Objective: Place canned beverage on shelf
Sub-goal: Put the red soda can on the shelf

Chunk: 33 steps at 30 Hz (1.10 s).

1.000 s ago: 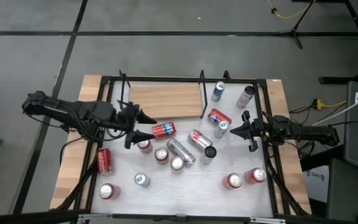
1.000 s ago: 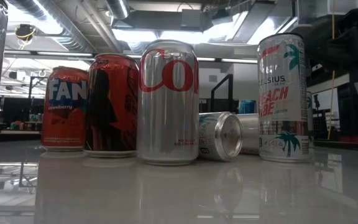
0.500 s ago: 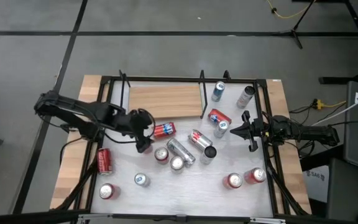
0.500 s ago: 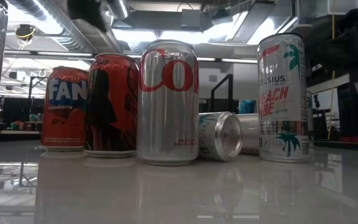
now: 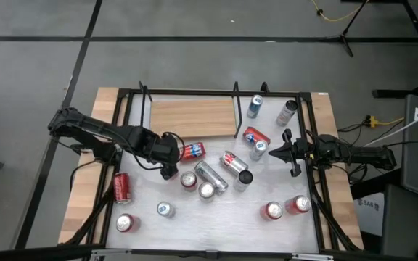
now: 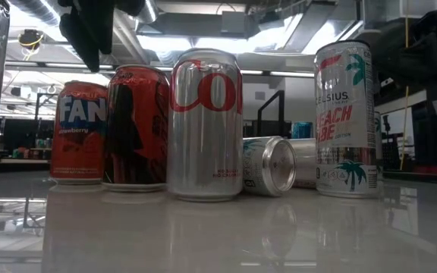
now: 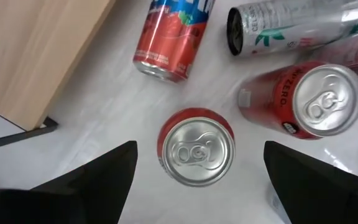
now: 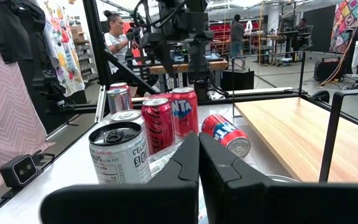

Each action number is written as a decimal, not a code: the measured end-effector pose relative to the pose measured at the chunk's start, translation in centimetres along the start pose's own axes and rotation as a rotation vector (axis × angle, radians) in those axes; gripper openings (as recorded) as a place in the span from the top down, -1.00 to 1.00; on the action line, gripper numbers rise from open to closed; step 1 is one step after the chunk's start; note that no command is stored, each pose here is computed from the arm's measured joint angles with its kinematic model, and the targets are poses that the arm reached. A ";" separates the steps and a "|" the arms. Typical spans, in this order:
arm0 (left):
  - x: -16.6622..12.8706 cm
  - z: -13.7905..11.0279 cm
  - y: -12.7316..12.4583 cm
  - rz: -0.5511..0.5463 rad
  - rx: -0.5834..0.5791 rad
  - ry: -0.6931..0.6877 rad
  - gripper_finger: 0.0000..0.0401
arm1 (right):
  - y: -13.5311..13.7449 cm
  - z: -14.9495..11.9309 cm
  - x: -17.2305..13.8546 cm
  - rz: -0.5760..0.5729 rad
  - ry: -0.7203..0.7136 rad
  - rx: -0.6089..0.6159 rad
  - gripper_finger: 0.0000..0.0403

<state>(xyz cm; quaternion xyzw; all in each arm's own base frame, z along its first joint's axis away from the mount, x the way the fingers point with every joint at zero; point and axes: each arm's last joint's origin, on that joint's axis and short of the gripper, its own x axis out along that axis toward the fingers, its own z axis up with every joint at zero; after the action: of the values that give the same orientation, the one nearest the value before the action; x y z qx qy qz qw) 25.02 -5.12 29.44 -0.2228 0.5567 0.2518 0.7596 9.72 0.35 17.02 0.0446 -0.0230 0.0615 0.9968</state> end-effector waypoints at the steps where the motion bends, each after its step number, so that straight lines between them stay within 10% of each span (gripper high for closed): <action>1: 0.2 0.0 -0.1 0.004 -0.011 0.009 -0.71 | 0.0 0.0 0.0 0.000 0.000 0.000 1.00; 33: 2.6 0.1 -1.0 0.078 -0.186 0.086 -0.71 | 0.0 0.0 0.0 -0.001 0.004 0.000 1.00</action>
<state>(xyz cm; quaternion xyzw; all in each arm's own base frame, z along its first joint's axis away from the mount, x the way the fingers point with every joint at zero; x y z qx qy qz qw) 26.37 -5.51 27.07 -0.2813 0.5711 0.3219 0.7008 9.72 0.34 16.98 0.0447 -0.0209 0.0613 0.9969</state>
